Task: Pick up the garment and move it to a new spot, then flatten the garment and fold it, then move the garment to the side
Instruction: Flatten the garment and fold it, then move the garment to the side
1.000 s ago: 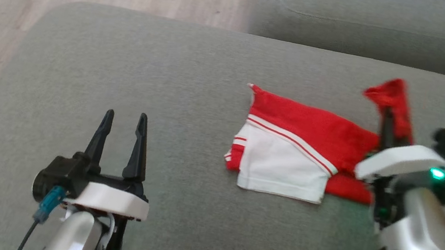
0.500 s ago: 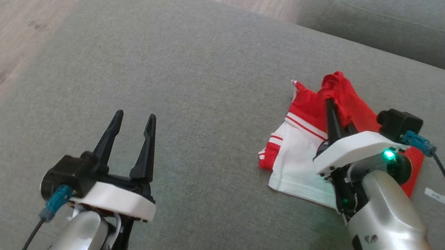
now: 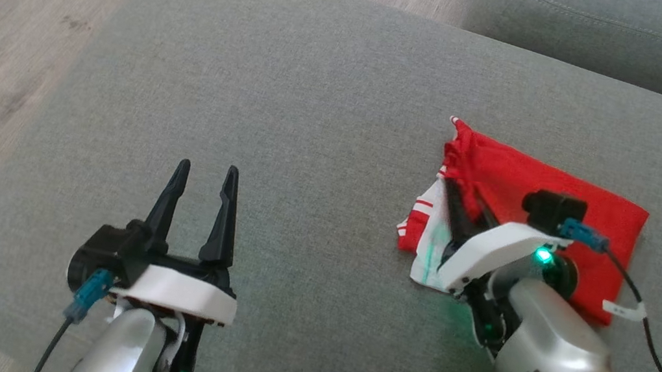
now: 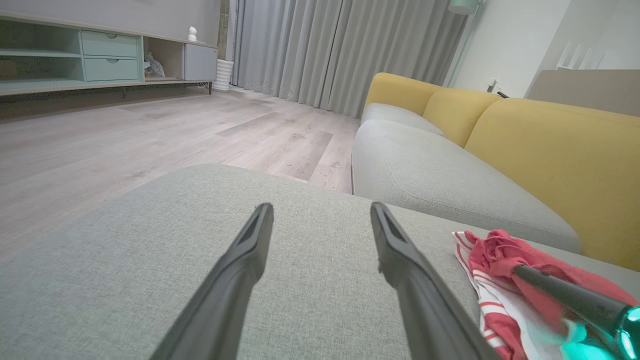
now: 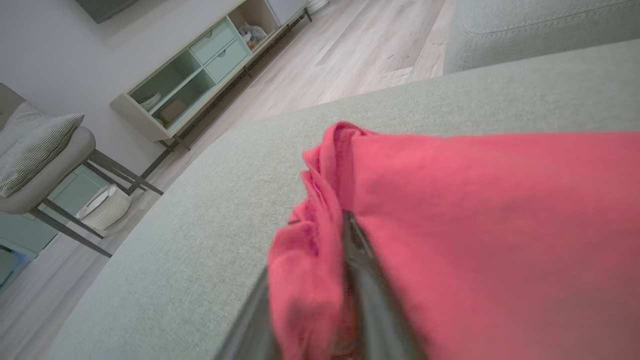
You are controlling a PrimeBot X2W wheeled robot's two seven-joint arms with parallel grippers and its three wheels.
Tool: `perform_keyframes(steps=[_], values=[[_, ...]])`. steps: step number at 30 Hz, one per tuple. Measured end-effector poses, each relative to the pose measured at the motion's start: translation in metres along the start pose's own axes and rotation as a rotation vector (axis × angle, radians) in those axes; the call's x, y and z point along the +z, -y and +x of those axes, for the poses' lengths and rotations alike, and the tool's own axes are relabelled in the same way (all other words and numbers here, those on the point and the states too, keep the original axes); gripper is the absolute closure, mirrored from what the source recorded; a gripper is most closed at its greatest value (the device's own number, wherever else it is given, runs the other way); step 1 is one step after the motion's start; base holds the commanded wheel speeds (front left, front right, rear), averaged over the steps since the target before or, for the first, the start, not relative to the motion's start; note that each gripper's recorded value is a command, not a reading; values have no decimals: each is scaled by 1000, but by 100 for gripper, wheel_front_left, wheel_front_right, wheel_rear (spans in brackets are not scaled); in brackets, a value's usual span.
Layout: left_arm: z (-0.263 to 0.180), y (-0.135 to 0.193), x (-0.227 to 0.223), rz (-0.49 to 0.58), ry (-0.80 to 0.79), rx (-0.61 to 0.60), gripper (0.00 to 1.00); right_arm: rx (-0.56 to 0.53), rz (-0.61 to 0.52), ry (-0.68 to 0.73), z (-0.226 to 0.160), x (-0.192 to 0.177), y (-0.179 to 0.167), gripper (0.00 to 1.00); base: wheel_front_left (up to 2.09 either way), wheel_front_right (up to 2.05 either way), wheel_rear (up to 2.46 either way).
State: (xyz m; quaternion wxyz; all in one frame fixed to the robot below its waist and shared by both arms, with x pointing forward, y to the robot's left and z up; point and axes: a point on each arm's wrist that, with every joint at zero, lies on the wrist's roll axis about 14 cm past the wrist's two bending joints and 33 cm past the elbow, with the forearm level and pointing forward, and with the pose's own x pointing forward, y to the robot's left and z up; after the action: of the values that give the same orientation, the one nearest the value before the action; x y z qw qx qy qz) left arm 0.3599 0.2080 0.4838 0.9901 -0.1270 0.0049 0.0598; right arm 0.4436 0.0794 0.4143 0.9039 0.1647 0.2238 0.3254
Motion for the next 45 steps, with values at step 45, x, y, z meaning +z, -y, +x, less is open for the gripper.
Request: perform_keyframes(steps=[45], values=[[20,62,-24,-29,-51,-178,0,-498,-246,408,-183,56,124,0,0,0,0]])
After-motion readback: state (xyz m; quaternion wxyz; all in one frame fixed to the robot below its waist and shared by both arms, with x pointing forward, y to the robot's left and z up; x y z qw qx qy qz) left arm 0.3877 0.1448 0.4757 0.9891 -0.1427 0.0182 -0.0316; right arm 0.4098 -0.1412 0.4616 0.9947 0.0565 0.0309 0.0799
